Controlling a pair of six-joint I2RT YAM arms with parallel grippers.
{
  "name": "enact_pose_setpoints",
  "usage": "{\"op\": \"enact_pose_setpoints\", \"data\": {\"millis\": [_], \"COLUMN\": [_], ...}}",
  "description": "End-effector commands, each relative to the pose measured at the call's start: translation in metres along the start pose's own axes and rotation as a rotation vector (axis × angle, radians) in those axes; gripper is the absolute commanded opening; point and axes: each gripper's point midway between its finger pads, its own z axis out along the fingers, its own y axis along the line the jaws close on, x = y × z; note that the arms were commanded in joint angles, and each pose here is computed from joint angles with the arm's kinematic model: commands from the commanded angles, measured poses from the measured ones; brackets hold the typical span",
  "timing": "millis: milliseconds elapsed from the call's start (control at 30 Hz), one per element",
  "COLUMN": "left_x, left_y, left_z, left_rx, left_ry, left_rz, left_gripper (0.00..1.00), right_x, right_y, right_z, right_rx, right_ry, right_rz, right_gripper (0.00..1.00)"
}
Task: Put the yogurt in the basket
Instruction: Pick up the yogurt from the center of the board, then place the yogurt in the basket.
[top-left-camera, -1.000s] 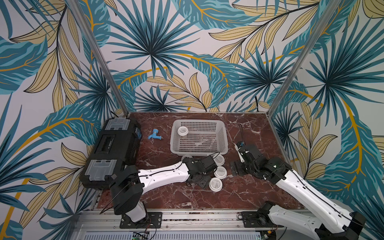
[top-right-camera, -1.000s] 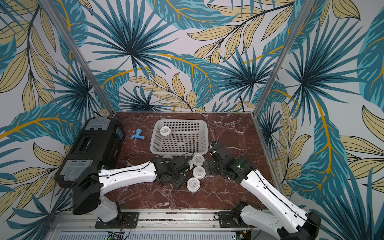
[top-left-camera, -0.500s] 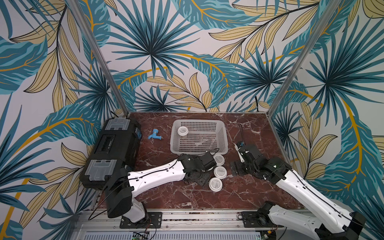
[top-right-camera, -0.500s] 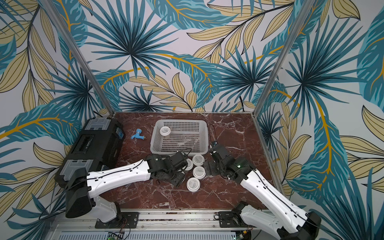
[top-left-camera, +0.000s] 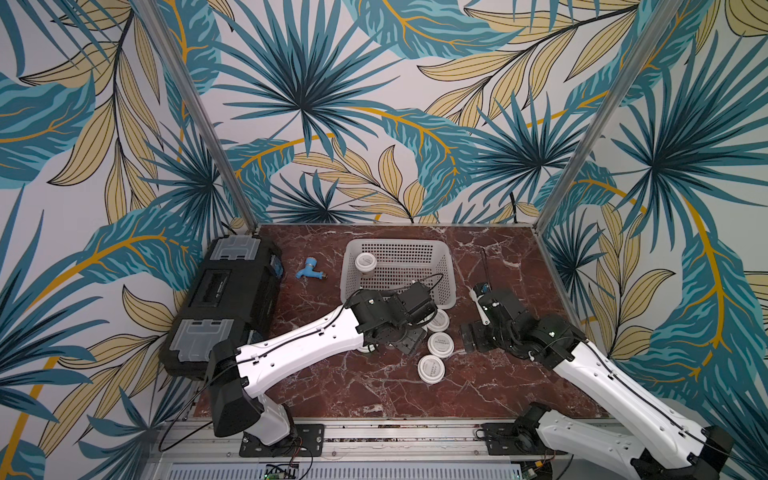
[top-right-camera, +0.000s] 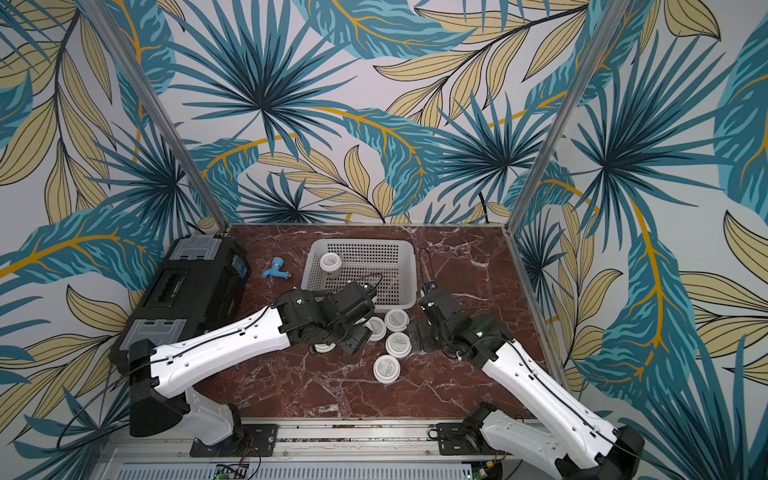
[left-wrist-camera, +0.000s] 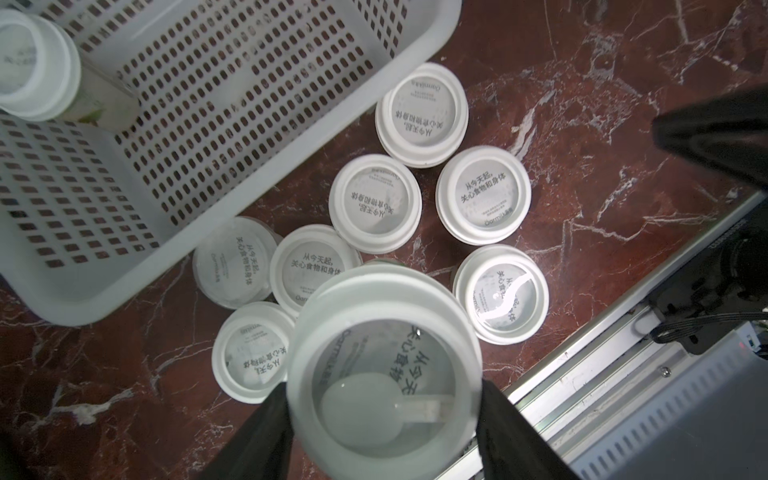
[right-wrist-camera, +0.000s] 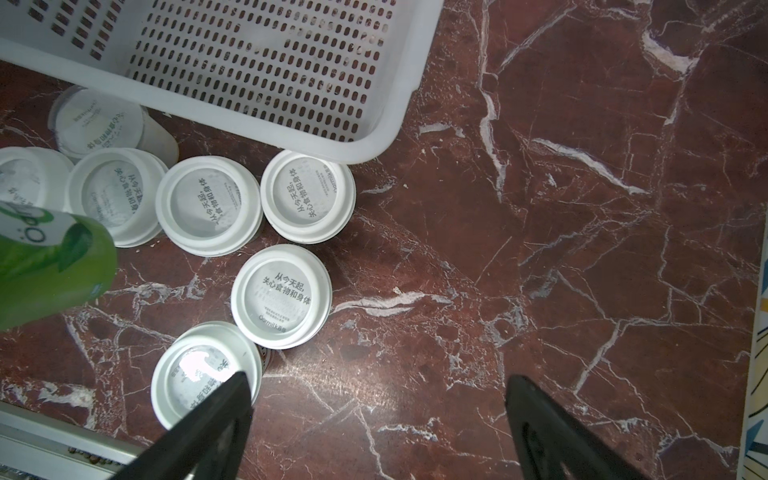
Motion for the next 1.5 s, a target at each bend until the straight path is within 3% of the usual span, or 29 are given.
{"op": "enact_pose_setpoints", "data": {"millis": [0, 333, 867, 1467], "left_x": [-0.020, -0.072, -0.144, -0.178], "left_y": [0.014, 0.051, 0.095, 0.141], "left_z": [-0.009, -0.018, 0.017, 0.066], "left_rx": [-0.037, -0.081, -0.112, -0.176], "left_ry": [-0.028, -0.107, -0.130, -0.139], "left_rz": [0.021, 0.013, -0.019, -0.077], "left_gripper": [0.69, 0.68, 0.66, 0.65], "right_x": [0.006, 0.007, 0.008, 0.009], "right_y": [-0.001, -0.001, 0.002, -0.001], "right_z": [0.000, 0.005, 0.012, 0.010], "right_rx": [0.001, 0.010, 0.012, 0.017], "right_ry": [0.021, 0.038, 0.061, 0.042], "right_rz": [-0.017, -0.025, -0.042, -0.031], "right_gripper": [0.99, 1.00, 1.00, 1.00]}}
